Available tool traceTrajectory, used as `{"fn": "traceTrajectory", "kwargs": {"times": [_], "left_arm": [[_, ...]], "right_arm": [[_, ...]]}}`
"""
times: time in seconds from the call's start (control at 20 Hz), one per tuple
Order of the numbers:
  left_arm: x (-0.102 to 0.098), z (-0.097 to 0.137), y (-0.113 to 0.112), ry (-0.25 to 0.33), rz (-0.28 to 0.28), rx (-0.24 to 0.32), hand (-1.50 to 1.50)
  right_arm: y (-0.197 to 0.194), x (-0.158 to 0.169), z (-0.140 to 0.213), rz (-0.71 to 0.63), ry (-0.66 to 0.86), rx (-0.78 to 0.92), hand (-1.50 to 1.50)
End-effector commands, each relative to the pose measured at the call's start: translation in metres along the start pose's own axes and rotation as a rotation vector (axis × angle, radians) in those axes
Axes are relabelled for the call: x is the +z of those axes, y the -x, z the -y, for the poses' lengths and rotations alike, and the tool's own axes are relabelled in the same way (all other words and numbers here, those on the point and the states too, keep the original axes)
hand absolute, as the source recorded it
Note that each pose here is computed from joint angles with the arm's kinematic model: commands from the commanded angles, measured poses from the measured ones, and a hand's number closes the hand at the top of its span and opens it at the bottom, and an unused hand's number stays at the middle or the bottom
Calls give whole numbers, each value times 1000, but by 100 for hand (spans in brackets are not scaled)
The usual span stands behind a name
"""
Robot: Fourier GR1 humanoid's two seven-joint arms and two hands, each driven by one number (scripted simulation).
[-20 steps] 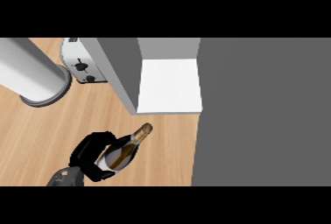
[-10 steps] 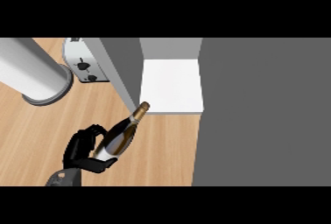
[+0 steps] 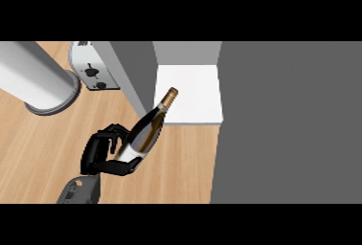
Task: Pick up the wine, place it into the cabinet and close the cabinet
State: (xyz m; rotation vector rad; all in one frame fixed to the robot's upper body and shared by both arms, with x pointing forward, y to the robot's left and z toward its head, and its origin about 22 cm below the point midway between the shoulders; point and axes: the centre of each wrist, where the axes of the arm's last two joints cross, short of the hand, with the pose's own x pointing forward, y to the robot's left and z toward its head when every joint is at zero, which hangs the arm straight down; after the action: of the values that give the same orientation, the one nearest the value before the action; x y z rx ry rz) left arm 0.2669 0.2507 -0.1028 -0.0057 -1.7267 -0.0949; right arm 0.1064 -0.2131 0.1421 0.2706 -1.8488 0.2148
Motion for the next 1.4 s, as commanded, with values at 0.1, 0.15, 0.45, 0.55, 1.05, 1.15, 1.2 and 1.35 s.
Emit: {"fn": "traceTrajectory", "kwargs": {"times": [0.1, 0.15, 0.45, 0.55, 1.05, 1.15, 1.2, 1.35], "left_arm": [[-38, 41, -47, 3, 16, -44, 150], [-26, 41, -43, -2, -8, -24, 150], [-44, 73, -64, 28, -18, -73, 150], [-63, 81, -71, 53, -44, -110, 150], [-85, 115, -91, 29, -21, -204, 150], [-84, 124, -99, 28, -46, -177, 150], [-80, 128, -96, 24, -42, -153, 150], [-90, 130, -105, -5, -60, -176, 150]], "right_arm": [[-16, 10, -8, 31, 9, -37, -150], [-21, 15, 8, 22, -11, -38, -150], [-29, 8, 11, 22, -23, -19, -150], [-13, 3, -1, 40, 2, -33, -150], [-17, 10, 6, 30, -15, -42, -150], [-12, 10, 7, 40, -23, -47, -150], [-7, 7, 9, 29, -25, -46, -150], [-14, 10, 3, 48, -28, -58, -150]]}}
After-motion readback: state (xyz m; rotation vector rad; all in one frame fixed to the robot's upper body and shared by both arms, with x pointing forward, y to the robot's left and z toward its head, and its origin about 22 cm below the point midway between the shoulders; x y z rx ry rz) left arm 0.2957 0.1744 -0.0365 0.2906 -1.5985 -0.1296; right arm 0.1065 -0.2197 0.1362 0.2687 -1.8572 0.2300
